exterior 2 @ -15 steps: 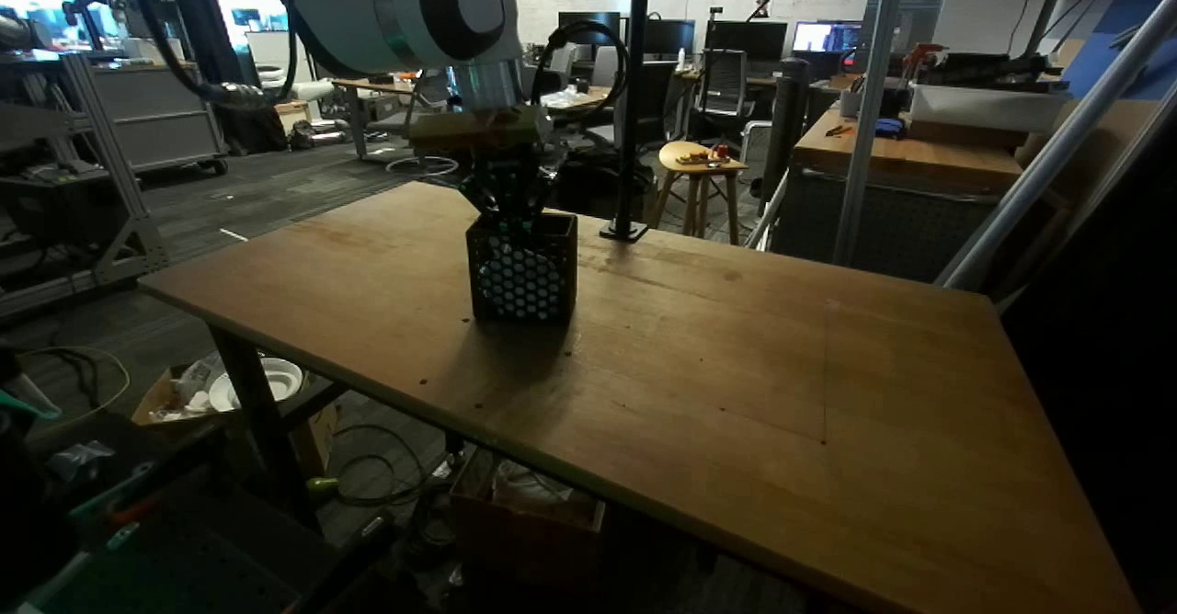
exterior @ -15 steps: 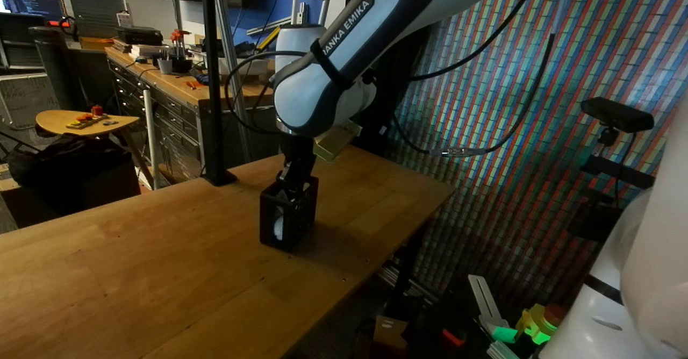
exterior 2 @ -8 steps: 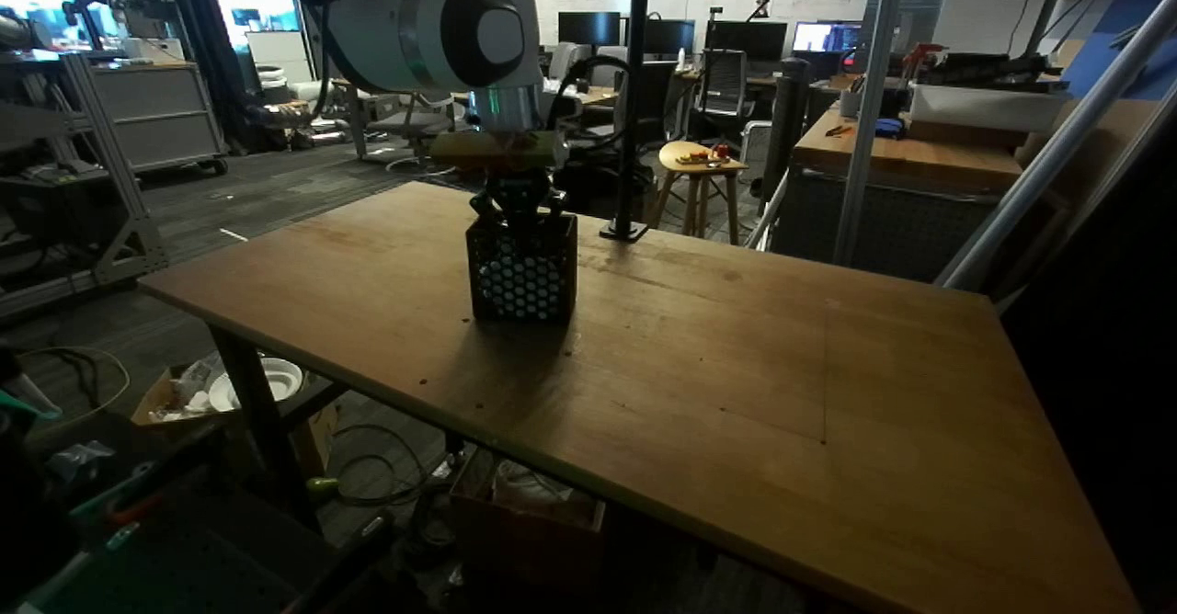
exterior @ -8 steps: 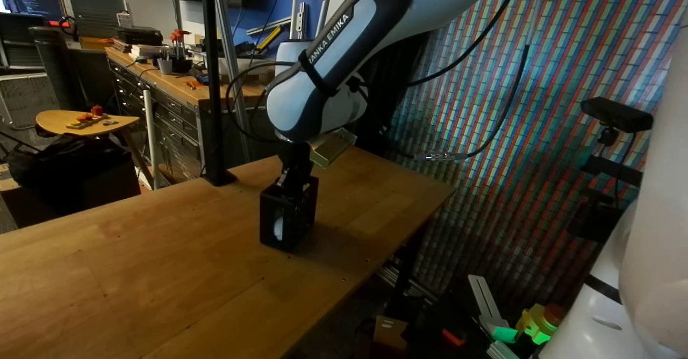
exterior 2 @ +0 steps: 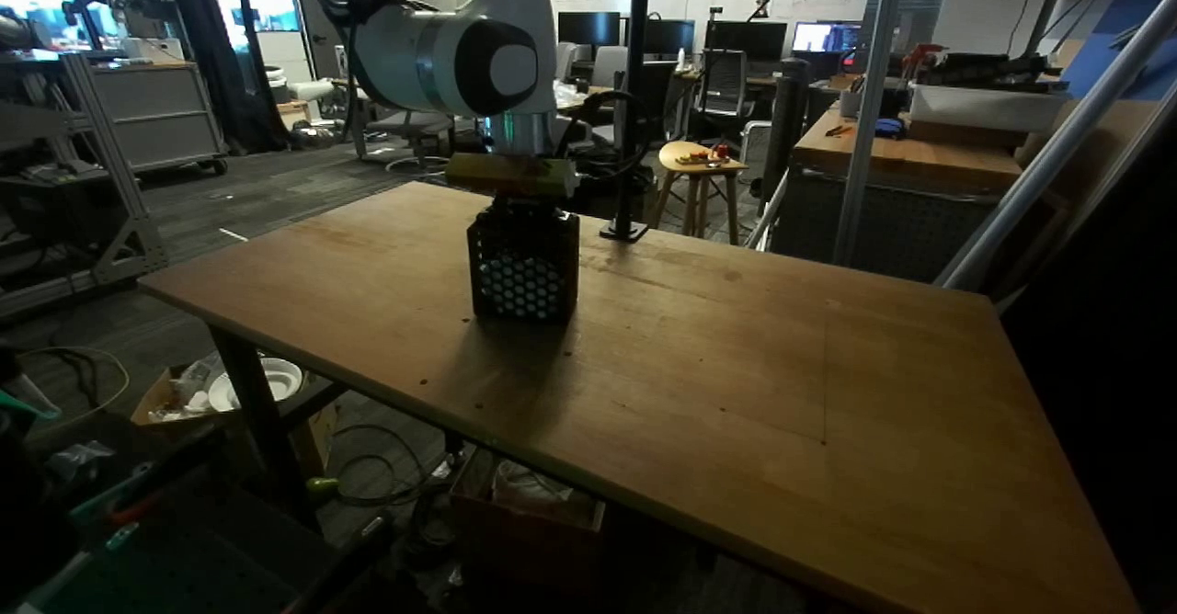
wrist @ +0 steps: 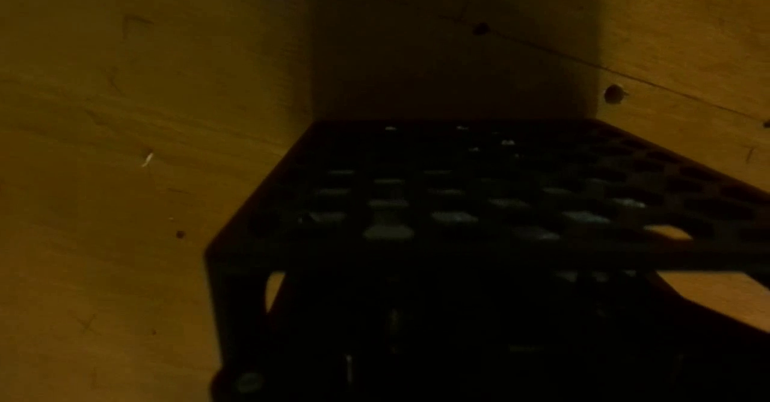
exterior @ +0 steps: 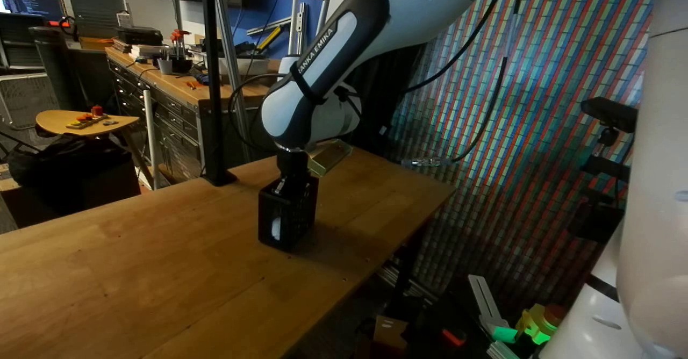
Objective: Put the towel in the box
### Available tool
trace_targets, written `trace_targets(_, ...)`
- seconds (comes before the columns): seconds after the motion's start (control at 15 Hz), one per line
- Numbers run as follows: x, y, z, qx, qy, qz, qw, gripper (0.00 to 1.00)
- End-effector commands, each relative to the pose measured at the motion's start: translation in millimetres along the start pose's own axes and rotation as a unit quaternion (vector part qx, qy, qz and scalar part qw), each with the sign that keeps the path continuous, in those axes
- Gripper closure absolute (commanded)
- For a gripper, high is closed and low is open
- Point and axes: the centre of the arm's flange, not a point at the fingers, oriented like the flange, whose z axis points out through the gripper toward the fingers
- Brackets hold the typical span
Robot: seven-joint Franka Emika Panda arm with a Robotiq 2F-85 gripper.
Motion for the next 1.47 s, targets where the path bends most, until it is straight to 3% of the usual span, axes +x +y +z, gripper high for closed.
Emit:
trace_targets(0.0,7,2,21,0.022,-0.005,-0.003,0.9997,0.9)
trace_targets(0.6,1,0,-32,-0.019,-0.001,0.003,0.9998,0.9)
trace_targets(0.87,2,-2,-81,-0.068,0.004,-0.003,0.9977,0.9)
trace_targets(1.13,0,-2,-139,-0.107,0.046,0.003,0.9932,0.89)
trace_targets(1.2,-2,-2,-154,-0.11,0.064,0.008,0.9918,0.82)
trace_targets(1.27,-3,-1,-165,-0.114,0.078,0.016,0.9903,0.63)
trace_targets(1.33,-6,-3,-175,-0.122,0.093,0.023,0.9879,0.56)
trace_targets(1.4,3,1,-150,-0.101,0.07,0.01,0.9924,0.74)
